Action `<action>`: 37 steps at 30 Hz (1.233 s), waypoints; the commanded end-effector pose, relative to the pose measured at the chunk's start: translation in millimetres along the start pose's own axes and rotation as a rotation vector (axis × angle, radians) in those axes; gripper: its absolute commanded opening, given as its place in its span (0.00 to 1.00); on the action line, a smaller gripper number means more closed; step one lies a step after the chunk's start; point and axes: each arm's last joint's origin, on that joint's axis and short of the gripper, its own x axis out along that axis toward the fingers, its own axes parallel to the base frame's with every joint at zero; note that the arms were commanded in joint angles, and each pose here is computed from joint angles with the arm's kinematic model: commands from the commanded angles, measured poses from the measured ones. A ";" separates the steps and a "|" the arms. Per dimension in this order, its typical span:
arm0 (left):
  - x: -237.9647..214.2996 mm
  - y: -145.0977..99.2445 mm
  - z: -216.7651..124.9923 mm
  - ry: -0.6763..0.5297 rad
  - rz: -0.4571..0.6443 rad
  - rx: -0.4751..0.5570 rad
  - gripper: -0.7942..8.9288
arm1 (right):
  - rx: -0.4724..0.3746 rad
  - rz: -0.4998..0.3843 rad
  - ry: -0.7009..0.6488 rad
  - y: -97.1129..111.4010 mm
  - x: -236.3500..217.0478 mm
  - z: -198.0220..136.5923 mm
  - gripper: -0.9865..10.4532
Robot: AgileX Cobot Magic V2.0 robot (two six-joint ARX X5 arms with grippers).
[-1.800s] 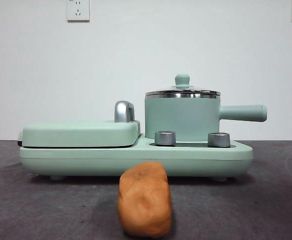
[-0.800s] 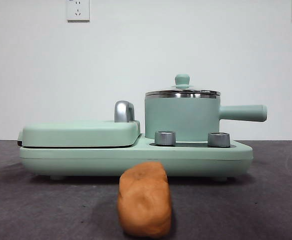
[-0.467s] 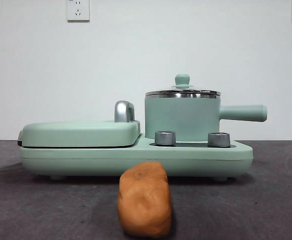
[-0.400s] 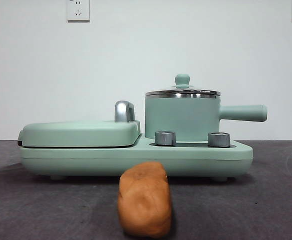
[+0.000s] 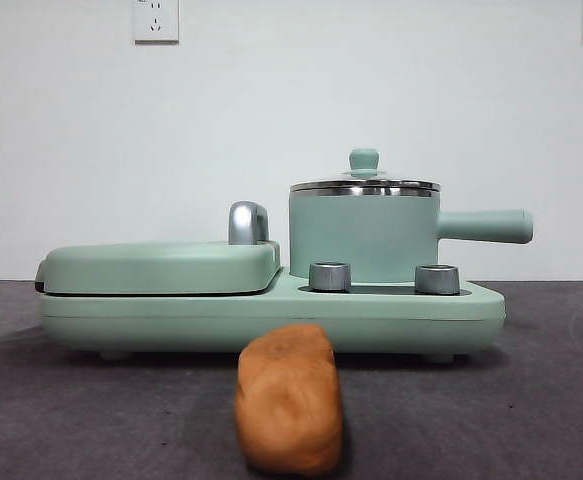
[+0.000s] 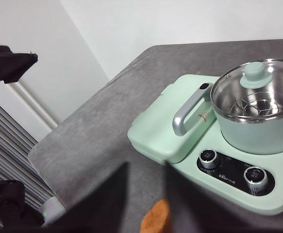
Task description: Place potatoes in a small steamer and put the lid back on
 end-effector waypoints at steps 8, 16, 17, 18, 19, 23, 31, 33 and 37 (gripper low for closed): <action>17.8 -7.3 12.1 0.070 -0.072 0.018 0.44 | 0.028 0.010 -0.006 2.6 -1.4 3.1 0.43; 61.9 6.4 8.7 0.189 -0.094 -0.032 0.44 | 0.027 0.020 -0.004 2.8 -1.3 3.1 0.43; 68.5 8.6 8.7 0.205 -0.094 -0.035 0.44 | 0.028 0.020 -0.004 2.8 -1.3 3.1 0.43; 76.6 10.9 9.3 0.222 -0.096 -0.034 0.44 | 0.028 0.020 -0.004 2.8 -1.3 3.1 0.43; 85.0 13.2 10.0 0.238 -0.095 -0.037 0.44 | 0.028 0.020 -0.004 2.8 -1.3 3.1 0.43; 118.9 20.0 14.7 0.293 -0.102 -0.037 0.44 | 0.028 0.020 -0.003 2.8 -1.3 3.0 0.43; 196.3 21.2 26.4 0.349 -0.089 0.036 0.44 | 0.028 0.018 -0.004 2.8 -1.3 3.0 0.43; 214.7 21.3 25.9 0.364 -0.054 0.081 0.44 | 0.028 0.015 -0.004 2.7 -1.3 3.1 0.43; 249.9 23.3 20.0 0.363 0.051 0.207 0.44 | 0.029 0.001 -0.008 2.3 -1.3 3.1 0.43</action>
